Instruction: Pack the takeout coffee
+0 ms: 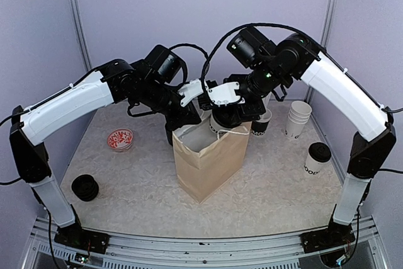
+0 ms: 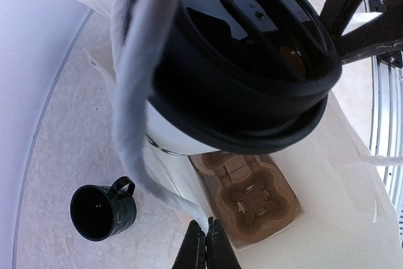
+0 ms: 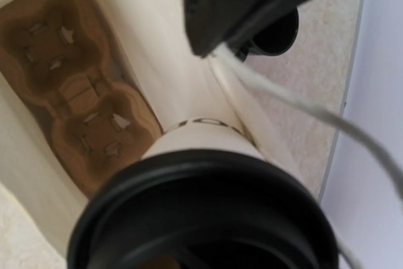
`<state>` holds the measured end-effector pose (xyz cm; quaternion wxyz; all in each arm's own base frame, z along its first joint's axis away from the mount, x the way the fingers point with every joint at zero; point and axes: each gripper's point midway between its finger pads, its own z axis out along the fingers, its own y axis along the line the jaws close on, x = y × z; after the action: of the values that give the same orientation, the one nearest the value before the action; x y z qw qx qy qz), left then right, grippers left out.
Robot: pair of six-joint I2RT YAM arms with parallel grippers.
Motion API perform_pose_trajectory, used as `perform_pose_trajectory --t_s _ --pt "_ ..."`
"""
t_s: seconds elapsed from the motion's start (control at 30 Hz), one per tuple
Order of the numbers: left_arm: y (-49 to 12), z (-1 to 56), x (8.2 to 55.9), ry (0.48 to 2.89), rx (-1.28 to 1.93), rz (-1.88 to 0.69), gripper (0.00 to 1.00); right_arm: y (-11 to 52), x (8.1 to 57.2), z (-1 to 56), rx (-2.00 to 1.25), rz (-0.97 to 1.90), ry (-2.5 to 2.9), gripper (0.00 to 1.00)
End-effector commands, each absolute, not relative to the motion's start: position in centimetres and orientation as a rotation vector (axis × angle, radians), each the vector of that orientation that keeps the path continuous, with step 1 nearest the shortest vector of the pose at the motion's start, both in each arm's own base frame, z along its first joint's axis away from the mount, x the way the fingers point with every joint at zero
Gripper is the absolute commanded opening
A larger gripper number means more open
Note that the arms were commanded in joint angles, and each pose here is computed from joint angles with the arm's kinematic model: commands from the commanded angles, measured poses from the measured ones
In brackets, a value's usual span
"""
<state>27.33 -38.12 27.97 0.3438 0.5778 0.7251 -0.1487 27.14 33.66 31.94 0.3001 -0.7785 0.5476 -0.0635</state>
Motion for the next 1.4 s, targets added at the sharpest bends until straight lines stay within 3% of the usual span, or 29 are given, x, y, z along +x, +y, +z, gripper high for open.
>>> perform_pose_trajectory --t_s 0.0,0.3,0.7,1.0,1.2,1.37 --pt "-38.2 29.4 29.1 1.858 1.444 -0.319 0.0 33.0 26.1 31.3 -2.121 -0.154 1.44 0.5" --pt "-38.2 28.9 29.5 1.863 1.444 -0.307 0.0 33.9 20.1 30.3 -2.201 -0.045 1.384 0.51" --pt "-39.5 29.8 27.4 1.759 1.54 -0.389 0.0 33.0 24.4 30.0 -2.124 -0.154 1.501 0.51" --pt "-39.7 30.2 27.5 1.74 1.534 -0.372 0.01 32.1 24.7 28.4 -2.162 -0.148 1.535 0.51" --pt "-39.5 31.4 28.3 1.755 1.457 -0.342 0.4 31.6 23.9 27.5 -2.205 -0.129 1.529 0.51" --pt "-39.4 34.4 27.3 1.73 1.383 -0.359 0.56 31.4 23.2 28.1 -2.193 -0.104 1.521 0.51"
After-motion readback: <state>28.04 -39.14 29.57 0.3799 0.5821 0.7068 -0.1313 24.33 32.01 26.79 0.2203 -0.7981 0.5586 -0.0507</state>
